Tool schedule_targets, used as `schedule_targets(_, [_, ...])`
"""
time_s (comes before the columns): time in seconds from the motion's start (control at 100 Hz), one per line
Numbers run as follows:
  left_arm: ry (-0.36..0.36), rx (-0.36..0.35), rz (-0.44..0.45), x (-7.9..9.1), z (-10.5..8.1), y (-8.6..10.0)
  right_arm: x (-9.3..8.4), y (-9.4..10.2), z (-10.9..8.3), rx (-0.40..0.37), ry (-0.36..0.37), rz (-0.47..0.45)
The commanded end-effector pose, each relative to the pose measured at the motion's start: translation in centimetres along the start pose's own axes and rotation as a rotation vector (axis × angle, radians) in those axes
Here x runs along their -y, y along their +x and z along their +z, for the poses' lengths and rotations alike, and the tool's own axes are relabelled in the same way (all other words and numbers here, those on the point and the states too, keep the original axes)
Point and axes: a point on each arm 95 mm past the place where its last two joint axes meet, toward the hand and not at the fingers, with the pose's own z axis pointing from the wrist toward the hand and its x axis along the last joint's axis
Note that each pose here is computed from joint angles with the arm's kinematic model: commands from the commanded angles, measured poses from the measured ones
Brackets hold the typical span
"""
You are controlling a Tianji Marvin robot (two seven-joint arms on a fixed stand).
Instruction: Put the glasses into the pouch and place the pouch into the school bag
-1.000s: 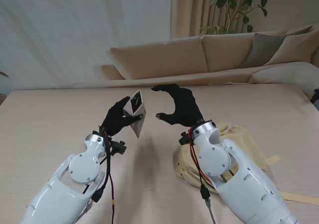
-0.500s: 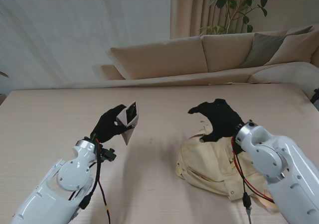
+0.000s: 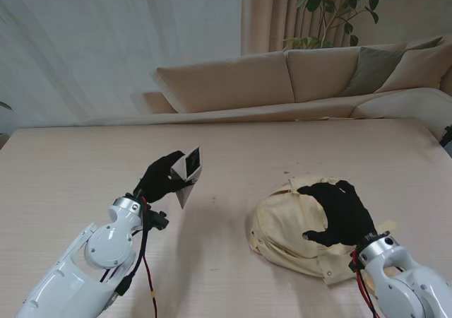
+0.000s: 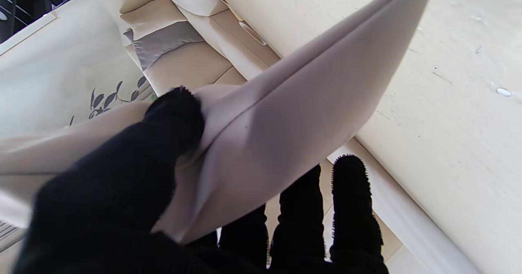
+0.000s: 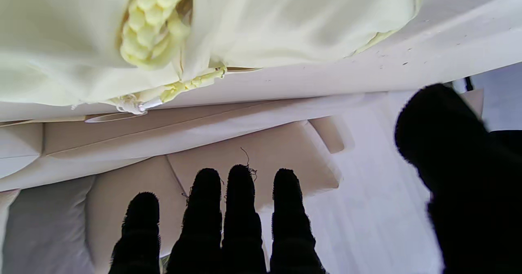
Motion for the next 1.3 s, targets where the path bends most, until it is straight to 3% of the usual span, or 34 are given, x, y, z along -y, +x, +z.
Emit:
schedule_targets(0.0, [-0.006, -0.002, -0.010, -0.4, 0.3, 0.3, 1.7, 1.0, -0.5, 0.012, 0.050, 0.018])
schedule_targets(0.26, [0.009, 0.021, -0.008, -1.4, 0.8, 0.0, 4.8, 3.5, 0.6, 0.092, -0.073, 0.015])
schedule_targets(0.46, [-0.016, 0.040, -0.011, -1.8, 0.8, -0.9, 6.2, 4.6, 0.2, 0.126, -0.061, 0.035])
schedule_targets(0.57, [-0.023, 0.043, -0.012, -1.8, 0.8, -1.0, 6.6, 5.4, -0.4, 0.137, -0.050, 0.106])
schedule_targets(0.73, [-0.024, 0.040, -0.008, -1.8, 0.5, -0.9, 6.8, 6.5, -0.6, 0.141, -0.034, 0.103])
schedule_targets(0.96, [-0.023, 0.035, -0.007, -1.7, 0.4, -0.9, 7.8, 6.8, 0.9, 0.181, -0.074, 0.046])
schedule_targets(1.07, [-0.024, 0.036, -0.008, -1.8, 0.5, -0.9, 7.9, 6.8, 1.2, 0.210, -0.081, 0.096])
schedule_targets(1.29, [-0.024, 0.035, -0.010, -1.9, 0.6, -0.9, 8.7, 6.9, 1.5, 0.242, -0.063, 0.086])
